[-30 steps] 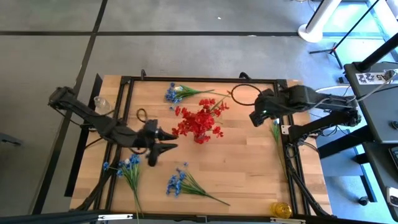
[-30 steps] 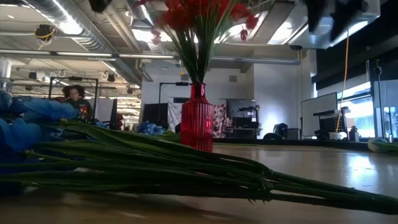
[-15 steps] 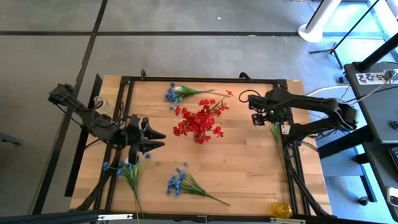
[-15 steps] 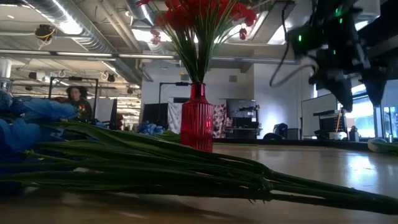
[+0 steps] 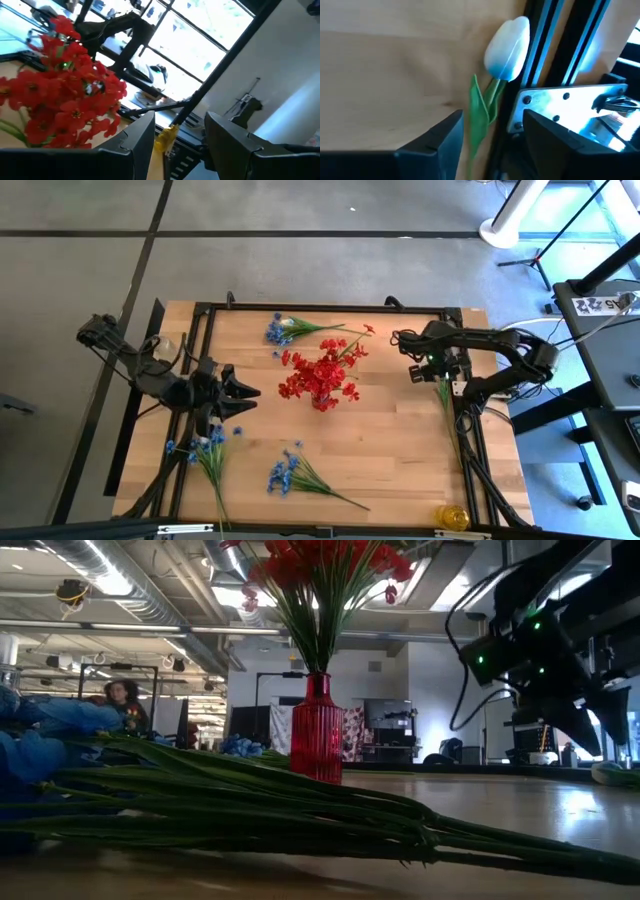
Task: Sort flowers into vase by color
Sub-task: Put the middle right white flower into the yellow vase
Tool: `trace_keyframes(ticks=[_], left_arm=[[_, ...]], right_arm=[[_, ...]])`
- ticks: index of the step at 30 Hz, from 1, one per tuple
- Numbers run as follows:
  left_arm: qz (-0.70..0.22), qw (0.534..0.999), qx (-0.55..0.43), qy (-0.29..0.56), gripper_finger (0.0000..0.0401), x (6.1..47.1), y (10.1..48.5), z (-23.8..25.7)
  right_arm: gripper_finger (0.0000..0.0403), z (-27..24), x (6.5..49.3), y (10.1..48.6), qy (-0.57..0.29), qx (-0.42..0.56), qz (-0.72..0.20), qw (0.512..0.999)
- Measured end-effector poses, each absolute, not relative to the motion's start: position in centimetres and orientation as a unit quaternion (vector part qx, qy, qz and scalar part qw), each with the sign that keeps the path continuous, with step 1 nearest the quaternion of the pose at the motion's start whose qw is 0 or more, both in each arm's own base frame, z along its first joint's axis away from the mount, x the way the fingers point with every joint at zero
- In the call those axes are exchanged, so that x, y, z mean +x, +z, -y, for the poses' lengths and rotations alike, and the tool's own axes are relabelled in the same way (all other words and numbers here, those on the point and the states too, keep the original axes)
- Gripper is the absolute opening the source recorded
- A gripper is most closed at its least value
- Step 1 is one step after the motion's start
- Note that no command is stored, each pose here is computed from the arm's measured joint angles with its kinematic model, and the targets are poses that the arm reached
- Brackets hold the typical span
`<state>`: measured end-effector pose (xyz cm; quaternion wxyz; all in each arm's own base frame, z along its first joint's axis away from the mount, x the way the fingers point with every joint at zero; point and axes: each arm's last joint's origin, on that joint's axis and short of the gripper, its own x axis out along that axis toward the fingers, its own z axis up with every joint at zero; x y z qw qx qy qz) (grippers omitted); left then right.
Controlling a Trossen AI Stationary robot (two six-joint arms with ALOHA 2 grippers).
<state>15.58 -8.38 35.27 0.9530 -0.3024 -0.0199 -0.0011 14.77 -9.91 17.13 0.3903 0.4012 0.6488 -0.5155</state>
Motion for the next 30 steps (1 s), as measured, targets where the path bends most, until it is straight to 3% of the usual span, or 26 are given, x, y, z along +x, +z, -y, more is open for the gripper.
trace_keyframes(ticks=[6, 10, 16, 24, 30], left_arm=[[0.030, 0.958, -0.283, 0.034, 0.0167, 15.8, 35.3, 7.7], [0.034, 0.957, -0.284, 0.044, 0.0167, 16.0, 35.3, 7.4], [0.035, 0.952, -0.300, 0.045, 0.0167, 16.0, 35.3, 7.4], [0.046, 0.948, -0.305, 0.083, 0.0167, 16.0, 35.3, 7.2], [0.056, 0.944, -0.303, 0.119, 0.0167, 16.0, 35.3, 6.9]], right_arm=[[0.0198, 11.5, 14.2, 15.6, -0.493, 0.375, -0.701, 0.352], [0.0198, 12.7, 14.1, 14.5, -0.440, 0.398, -0.719, 0.362], [0.0198, 14.7, 12.9, 13.1, -0.427, 0.427, -0.719, 0.343], [0.0194, 15.8, 12.9, 11.8, -0.356, 0.506, -0.693, 0.369], [0.0143, 15.1, 14.0, 11.8, -0.312, 0.525, -0.685, 0.397]])
